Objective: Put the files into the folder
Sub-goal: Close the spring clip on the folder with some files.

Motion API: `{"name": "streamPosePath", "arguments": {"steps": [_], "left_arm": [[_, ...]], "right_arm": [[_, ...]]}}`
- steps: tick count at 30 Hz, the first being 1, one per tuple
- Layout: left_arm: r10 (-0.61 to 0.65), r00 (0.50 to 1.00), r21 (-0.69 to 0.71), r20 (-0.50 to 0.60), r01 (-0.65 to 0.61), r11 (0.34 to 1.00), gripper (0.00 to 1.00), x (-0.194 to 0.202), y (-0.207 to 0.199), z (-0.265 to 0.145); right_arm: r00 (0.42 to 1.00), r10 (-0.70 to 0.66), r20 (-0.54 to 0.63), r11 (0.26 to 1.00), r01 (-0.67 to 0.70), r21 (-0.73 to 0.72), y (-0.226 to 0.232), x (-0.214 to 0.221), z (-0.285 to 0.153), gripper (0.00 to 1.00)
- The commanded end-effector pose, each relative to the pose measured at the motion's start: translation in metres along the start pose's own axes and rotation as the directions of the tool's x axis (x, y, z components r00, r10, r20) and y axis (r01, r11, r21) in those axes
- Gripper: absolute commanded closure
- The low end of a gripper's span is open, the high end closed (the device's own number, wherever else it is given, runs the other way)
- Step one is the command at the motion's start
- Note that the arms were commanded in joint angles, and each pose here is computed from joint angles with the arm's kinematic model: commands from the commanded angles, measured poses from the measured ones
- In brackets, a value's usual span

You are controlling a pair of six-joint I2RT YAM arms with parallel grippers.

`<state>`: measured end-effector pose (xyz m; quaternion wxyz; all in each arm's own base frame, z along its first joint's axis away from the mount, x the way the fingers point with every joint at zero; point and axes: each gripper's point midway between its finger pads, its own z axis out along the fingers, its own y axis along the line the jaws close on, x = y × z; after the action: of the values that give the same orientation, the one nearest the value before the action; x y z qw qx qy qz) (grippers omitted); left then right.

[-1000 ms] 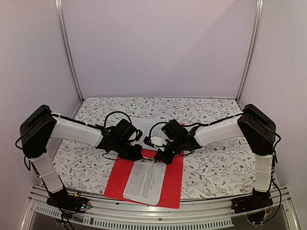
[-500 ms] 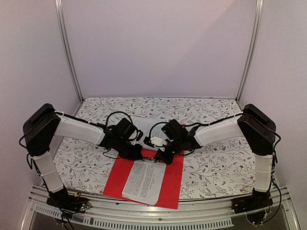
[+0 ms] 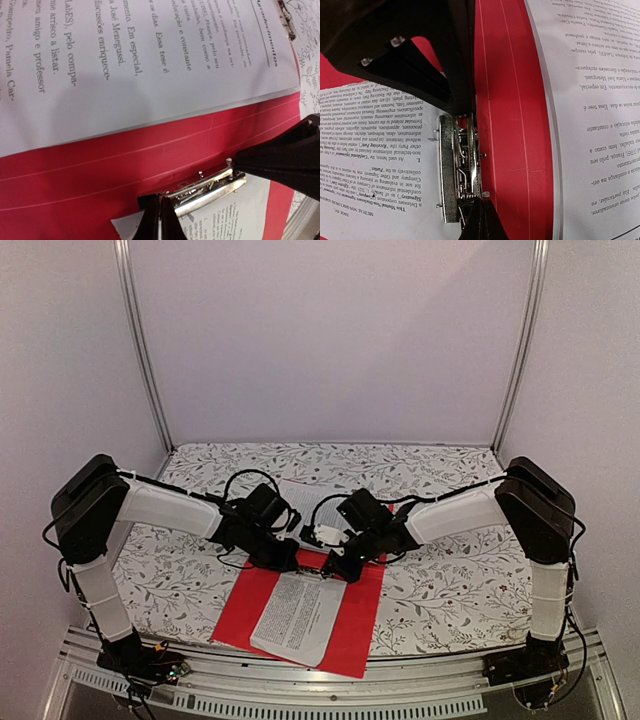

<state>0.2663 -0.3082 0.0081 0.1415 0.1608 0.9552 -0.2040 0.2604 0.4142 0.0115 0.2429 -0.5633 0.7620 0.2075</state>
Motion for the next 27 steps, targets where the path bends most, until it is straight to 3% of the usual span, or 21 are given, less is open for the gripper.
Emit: {"name": "streamPosePath", "arguments": {"steps": [1,12,27], "left_arm": [[-0.048,0.991,-0.199,-0.124,0.022,0.98,1.0,0.043,0.058,0.014],[-0.021,1.0,-0.114,-0.022,0.018,0.993,1.0,0.004,0.038,-0.001],[-0.087,0.985,-0.136,-0.148,0.067,0.988,1.0,0.056,0.059,0.02]], "right_arm": [[0.924,0.052,-0.379,0.995,-0.081,-0.061,0.025,0.123,0.018,1.0],[0.917,0.056,-0.394,0.994,-0.088,-0.064,0.025,0.126,0.02,1.0],[0.916,0.062,-0.396,0.994,-0.094,-0.061,0.025,0.126,0.02,1.0]]}}
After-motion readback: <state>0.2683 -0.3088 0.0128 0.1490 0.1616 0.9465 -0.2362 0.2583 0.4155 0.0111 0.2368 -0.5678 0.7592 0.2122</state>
